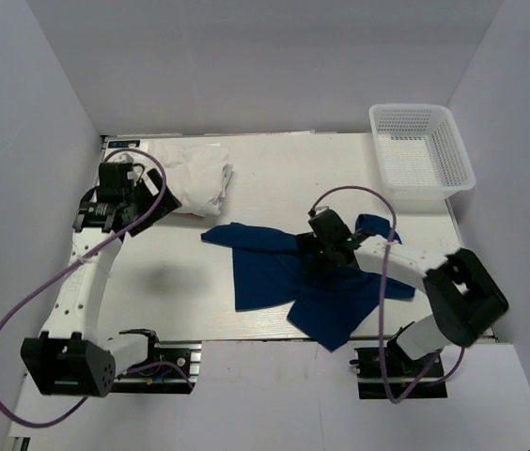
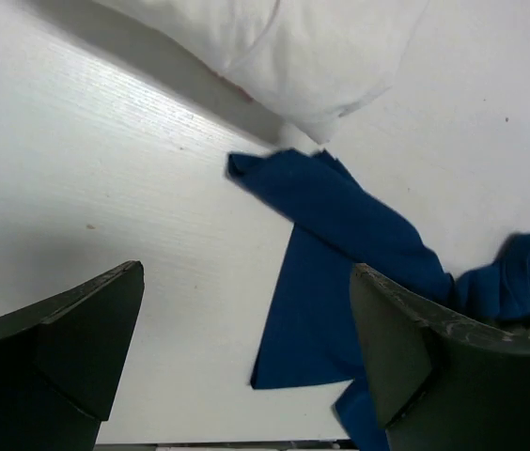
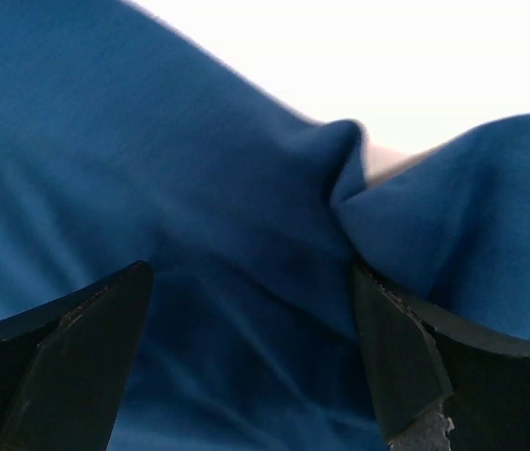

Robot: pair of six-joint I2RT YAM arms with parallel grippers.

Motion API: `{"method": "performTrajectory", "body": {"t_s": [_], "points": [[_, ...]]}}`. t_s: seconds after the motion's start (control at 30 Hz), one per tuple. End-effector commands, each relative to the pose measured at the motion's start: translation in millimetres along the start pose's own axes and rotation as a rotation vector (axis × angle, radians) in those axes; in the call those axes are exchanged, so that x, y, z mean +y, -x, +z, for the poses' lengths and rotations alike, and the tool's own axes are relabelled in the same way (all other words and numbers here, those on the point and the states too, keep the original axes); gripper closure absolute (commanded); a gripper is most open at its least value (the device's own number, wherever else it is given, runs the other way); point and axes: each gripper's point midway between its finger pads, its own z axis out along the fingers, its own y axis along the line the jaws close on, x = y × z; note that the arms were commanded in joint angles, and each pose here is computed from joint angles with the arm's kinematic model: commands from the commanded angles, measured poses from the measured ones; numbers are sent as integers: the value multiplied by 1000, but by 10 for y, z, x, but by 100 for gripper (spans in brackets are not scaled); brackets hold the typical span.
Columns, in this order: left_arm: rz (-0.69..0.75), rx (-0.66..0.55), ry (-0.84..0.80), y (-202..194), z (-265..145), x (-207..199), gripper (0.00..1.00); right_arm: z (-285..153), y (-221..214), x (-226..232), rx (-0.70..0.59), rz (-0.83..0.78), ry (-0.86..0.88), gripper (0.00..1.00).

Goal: Fold and stack the t-shirts
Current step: Put the neatly folded tshirt into the corner of the board with the left arm

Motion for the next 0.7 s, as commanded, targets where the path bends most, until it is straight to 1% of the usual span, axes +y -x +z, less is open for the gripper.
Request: {"method": "performTrajectory", "body": {"t_s": [0.0, 0.03, 0.07, 0.1, 0.17, 0.2, 0.23, 0.3, 0.33, 0.37, 0.4, 0.43, 0.47, 0.57, 0.6, 0.67], "points": [[32, -40, -13, 295, 139, -138, 0, -484, 180, 216, -83, 1, 147, 10], [59, -45, -39, 368, 166, -243, 0, -575, 317, 273, -134, -31, 183, 10], [71, -47, -54, 417, 220, -292, 0, -733, 559, 342, -209, -52, 211, 10], [72, -38, -74, 490, 343, -375, 0, -912, 706, 366, -278, -68, 233, 10], [97, -33, -70, 562, 471, -403, 0, -1124, 948, 414, -352, -79, 252, 10], [99, -52, -81, 683, 500, -479, 0, -1158, 988, 398, -365, -92, 241, 10], [139, -24, -63, 680, 698, -444, 0, -1203, 1027, 402, -370, -94, 241, 10], [186, -45, -35, 832, 841, -441, 0, -1223, 1029, 418, -370, -106, 255, 10], [194, -18, 2, 820, 1039, -373, 0, -1223, 1001, 409, -368, -102, 255, 10], [208, -16, 46, 856, 1121, -304, 0, -1203, 966, 413, -360, -98, 259, 10], [217, -17, 95, 937, 1267, -248, 0, -1204, 930, 431, -356, -101, 277, 10], [218, -40, 84, 1025, 1229, -307, 0, -1219, 934, 434, -360, -99, 280, 10], [218, -46, 132, 1097, 1391, -247, 0, -1213, 928, 433, -363, -97, 281, 10], [213, 7, 201, 1093, 1642, -107, 0, -1208, 942, 368, -371, -92, 247, 10], [215, 27, 235, 1111, 1822, -59, 0, -1219, 953, 344, -373, -98, 235, 10], [243, 82, 315, 1039, 1932, 108, 0, -1222, 968, 289, -382, -95, 206, 10]]}}
